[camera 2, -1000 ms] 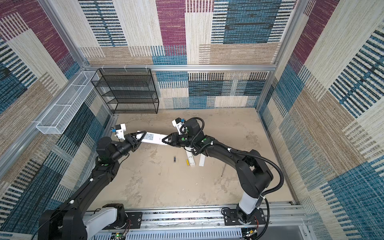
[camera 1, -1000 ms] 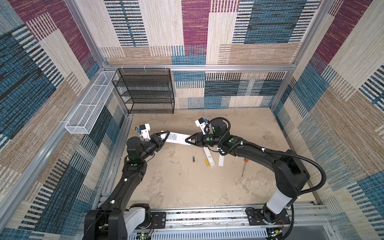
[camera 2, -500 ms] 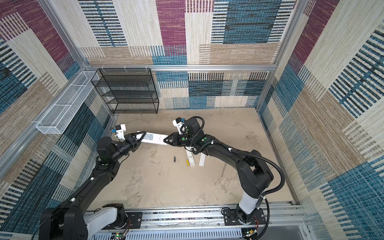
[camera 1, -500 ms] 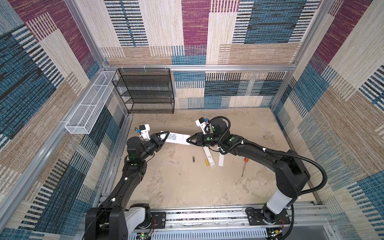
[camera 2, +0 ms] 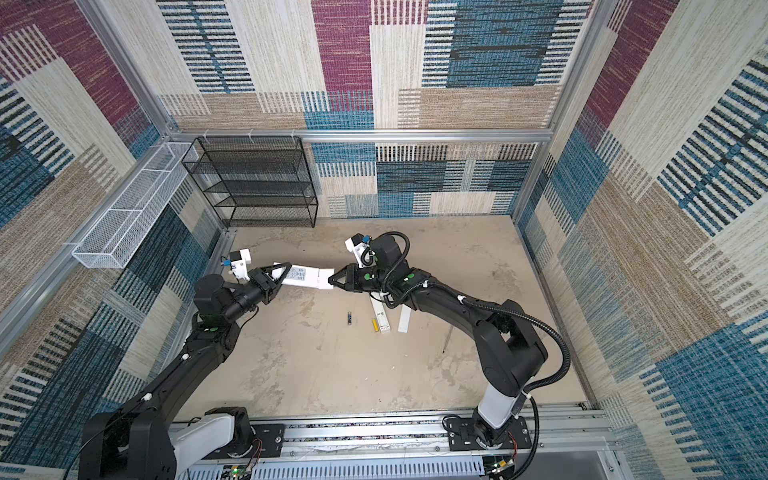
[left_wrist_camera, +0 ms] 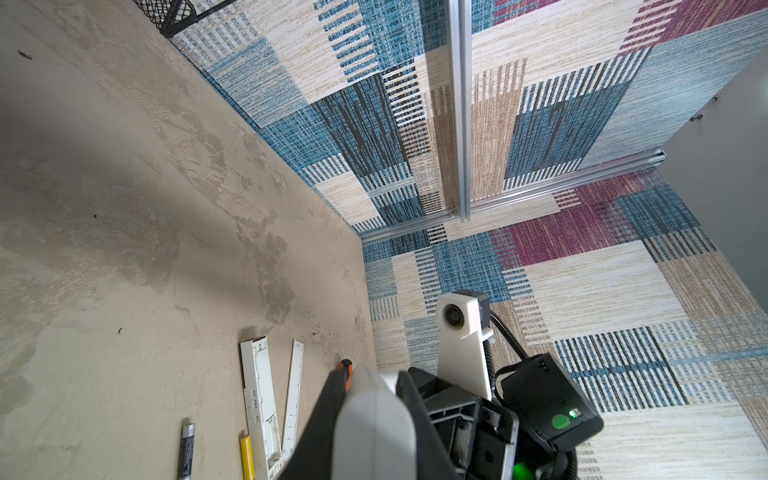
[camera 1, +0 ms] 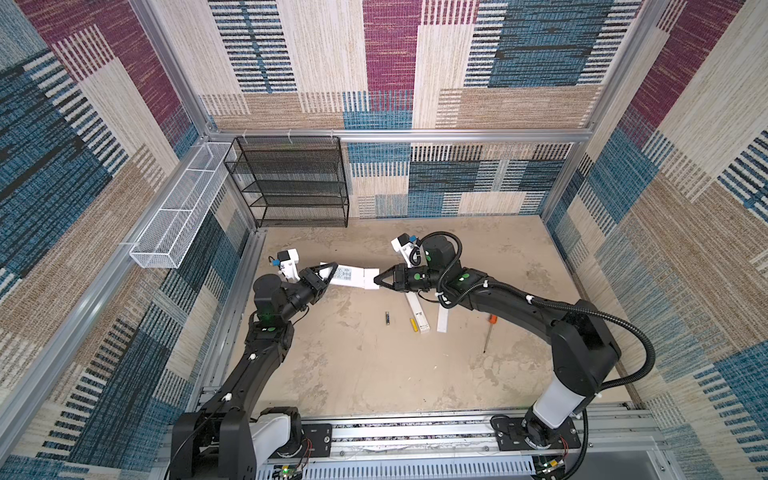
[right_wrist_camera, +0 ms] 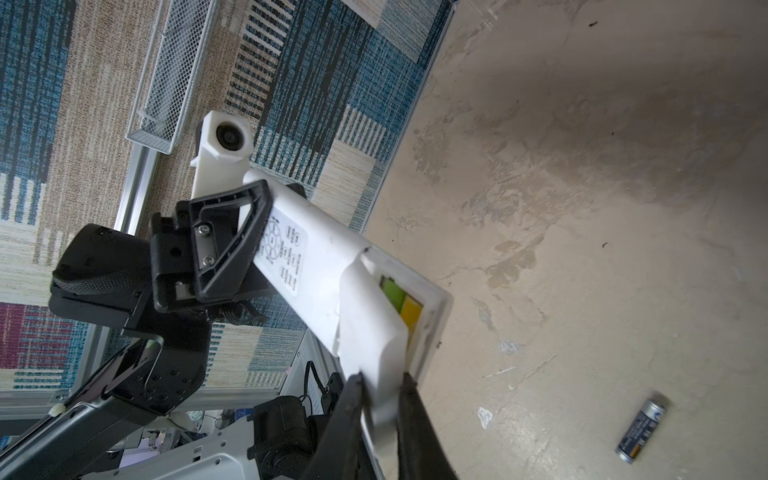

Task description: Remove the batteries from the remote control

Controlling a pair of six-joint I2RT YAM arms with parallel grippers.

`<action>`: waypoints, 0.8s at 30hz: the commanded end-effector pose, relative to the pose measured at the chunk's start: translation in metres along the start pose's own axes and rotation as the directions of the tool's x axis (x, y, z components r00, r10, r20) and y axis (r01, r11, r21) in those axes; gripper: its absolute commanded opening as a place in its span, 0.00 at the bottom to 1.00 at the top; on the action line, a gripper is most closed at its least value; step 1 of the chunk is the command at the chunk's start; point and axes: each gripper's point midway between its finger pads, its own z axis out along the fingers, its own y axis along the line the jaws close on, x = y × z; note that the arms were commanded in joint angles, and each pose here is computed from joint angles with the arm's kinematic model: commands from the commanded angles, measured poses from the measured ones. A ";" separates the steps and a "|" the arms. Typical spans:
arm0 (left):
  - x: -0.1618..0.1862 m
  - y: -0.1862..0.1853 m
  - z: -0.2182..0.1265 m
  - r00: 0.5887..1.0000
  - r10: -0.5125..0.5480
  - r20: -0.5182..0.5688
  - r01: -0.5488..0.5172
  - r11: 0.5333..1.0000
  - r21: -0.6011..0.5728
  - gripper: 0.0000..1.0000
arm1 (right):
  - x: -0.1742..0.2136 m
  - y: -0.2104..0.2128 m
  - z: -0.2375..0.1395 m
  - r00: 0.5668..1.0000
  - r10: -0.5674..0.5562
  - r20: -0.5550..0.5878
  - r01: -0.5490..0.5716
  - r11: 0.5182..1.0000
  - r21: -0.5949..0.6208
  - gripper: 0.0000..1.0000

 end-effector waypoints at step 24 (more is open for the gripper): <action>0.004 -0.018 0.000 0.999 0.005 -0.031 -0.002 0.996 0.084 0.00 | -0.003 0.015 0.007 0.998 0.048 -0.028 -0.050 0.993 -0.108 0.16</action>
